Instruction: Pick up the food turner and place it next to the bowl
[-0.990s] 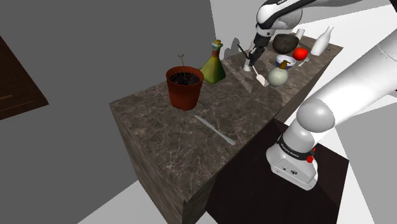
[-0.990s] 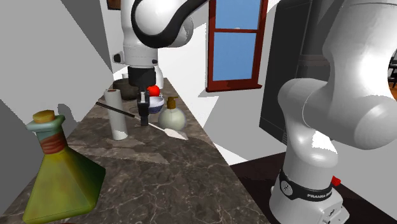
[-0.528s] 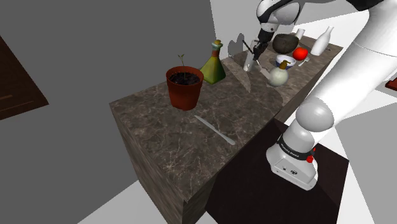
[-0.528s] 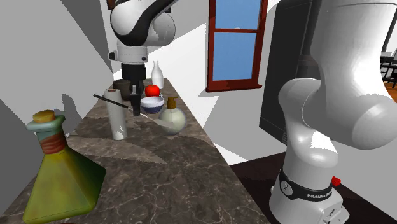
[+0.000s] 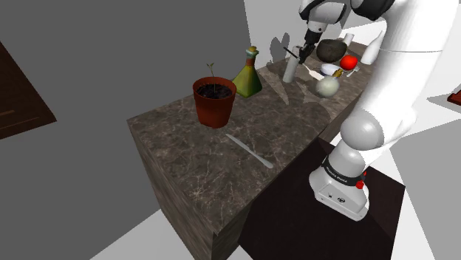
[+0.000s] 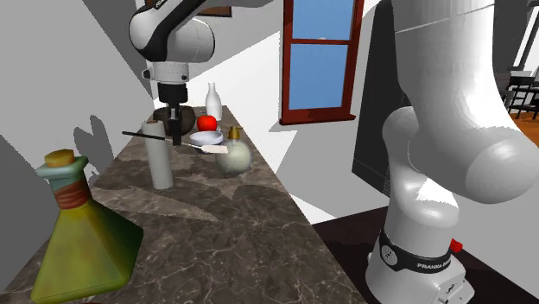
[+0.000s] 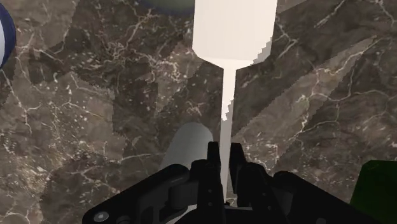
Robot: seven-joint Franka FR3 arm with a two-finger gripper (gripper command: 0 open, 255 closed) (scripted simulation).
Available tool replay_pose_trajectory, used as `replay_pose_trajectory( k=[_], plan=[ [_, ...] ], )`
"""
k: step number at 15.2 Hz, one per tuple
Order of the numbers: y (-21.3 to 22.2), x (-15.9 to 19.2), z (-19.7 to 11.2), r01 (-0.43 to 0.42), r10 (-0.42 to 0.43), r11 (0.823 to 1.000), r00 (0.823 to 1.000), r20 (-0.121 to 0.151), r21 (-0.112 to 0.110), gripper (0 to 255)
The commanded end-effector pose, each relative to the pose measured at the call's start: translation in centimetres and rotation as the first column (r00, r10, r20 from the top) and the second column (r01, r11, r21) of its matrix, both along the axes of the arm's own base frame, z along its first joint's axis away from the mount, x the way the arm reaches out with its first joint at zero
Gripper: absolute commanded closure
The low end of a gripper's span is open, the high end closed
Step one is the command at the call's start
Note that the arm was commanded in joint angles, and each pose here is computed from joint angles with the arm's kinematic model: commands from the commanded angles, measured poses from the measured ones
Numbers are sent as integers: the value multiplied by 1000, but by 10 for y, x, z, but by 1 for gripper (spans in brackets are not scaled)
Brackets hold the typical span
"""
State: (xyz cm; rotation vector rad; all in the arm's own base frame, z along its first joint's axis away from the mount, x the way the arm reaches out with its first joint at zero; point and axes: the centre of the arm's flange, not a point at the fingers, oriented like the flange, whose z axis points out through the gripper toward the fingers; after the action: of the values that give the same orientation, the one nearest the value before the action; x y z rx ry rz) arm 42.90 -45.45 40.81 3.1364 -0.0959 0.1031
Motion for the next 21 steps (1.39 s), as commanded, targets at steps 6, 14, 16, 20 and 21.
replay_pose_trajectory(
  k=[6,14,16,20,21],
  plan=[
    [-92,21,0,-2,2,1000,1000,1,0,255],
    [-92,21,-43,-2,2,1000,1000,1,0,255],
    [-92,21,-53,-2,2,1000,1000,1,0,255],
    [-92,21,-74,-2,2,1000,1000,1,0,255],
    [-92,21,-80,-2,2,1000,1000,1,0,255]
  ],
)
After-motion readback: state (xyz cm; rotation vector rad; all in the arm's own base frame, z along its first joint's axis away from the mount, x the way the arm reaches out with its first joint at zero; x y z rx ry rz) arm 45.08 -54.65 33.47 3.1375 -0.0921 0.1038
